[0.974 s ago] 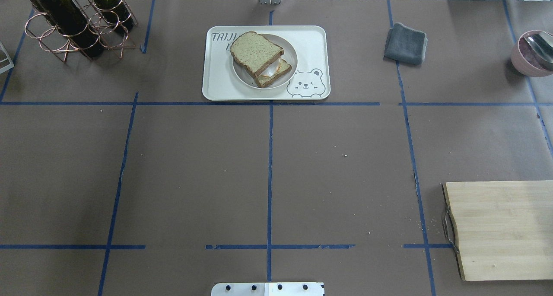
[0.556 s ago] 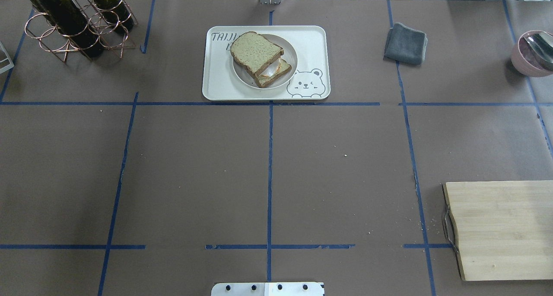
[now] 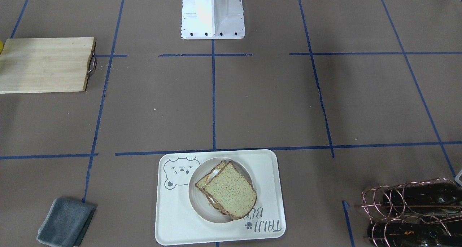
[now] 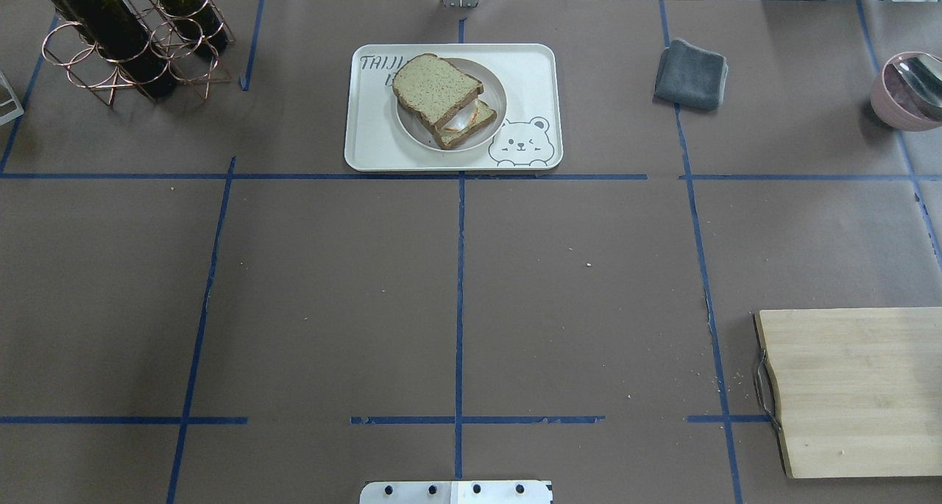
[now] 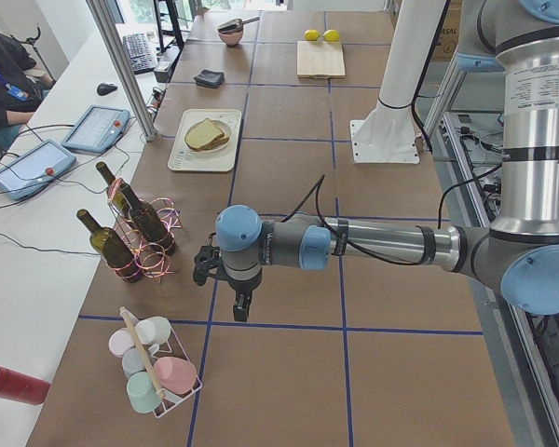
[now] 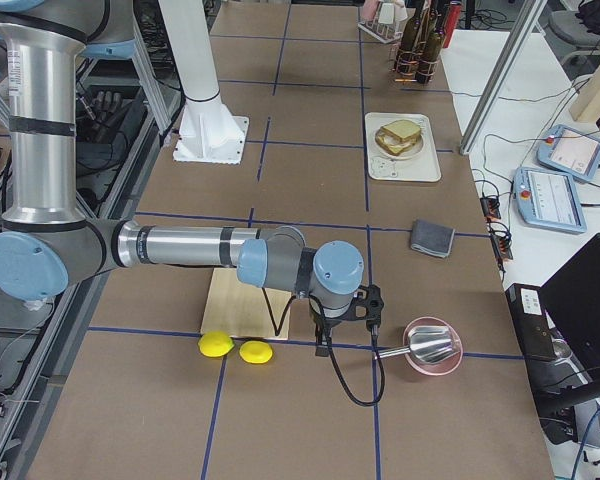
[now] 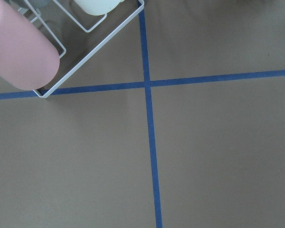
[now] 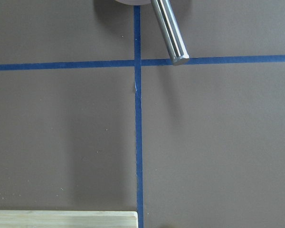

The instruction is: Make sandwich and place on tray

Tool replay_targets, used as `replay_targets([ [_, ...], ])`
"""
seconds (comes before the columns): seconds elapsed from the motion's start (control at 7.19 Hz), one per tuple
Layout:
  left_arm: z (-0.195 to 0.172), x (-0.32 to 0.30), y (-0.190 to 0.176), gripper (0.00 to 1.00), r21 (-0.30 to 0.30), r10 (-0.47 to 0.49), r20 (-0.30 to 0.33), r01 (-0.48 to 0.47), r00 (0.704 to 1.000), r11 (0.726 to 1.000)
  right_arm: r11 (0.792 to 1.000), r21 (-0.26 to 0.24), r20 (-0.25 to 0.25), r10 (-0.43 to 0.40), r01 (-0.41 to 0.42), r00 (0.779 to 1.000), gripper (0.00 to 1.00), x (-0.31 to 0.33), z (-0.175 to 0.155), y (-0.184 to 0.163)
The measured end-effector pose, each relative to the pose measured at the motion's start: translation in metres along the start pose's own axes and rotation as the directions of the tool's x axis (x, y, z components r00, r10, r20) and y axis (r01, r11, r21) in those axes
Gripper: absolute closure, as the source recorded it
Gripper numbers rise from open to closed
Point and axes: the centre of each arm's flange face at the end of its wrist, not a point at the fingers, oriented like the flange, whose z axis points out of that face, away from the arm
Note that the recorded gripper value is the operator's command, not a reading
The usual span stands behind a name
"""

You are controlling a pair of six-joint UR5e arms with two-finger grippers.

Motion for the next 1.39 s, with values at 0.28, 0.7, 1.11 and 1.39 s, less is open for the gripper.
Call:
replay_targets([
  [0.28,-0.0009,0.0003,-0.0006,0.00,0.002,0.001,0.000,-0.001,1.000,1.000,1.000,0.005,0.000,-0.002,0.002,1.000,0.00,0.0004,0.0001,0.0007],
  [0.7,-0.0004,-0.0001,-0.0003,0.00,0.002,0.001,-0.001,-0.001,1.000,1.000,1.000,0.009,0.000,-0.002,0.002,1.000,0.00,0.0005,-0.0011,0.0007],
  [1.11,0.0000,-0.0005,-0.0005,0.00,0.002,0.001,-0.001,-0.001,1.000,1.000,1.000,0.019,0.000,0.001,-0.001,1.000,0.00,0.0019,-0.0058,0.0000],
  [1.39,0.0006,-0.0013,-0.0004,0.00,0.002,0.000,0.000,0.000,1.000,1.000,1.000,0.026,0.000,0.004,-0.004,1.000,0.00,0.0030,-0.0091,-0.0004],
])
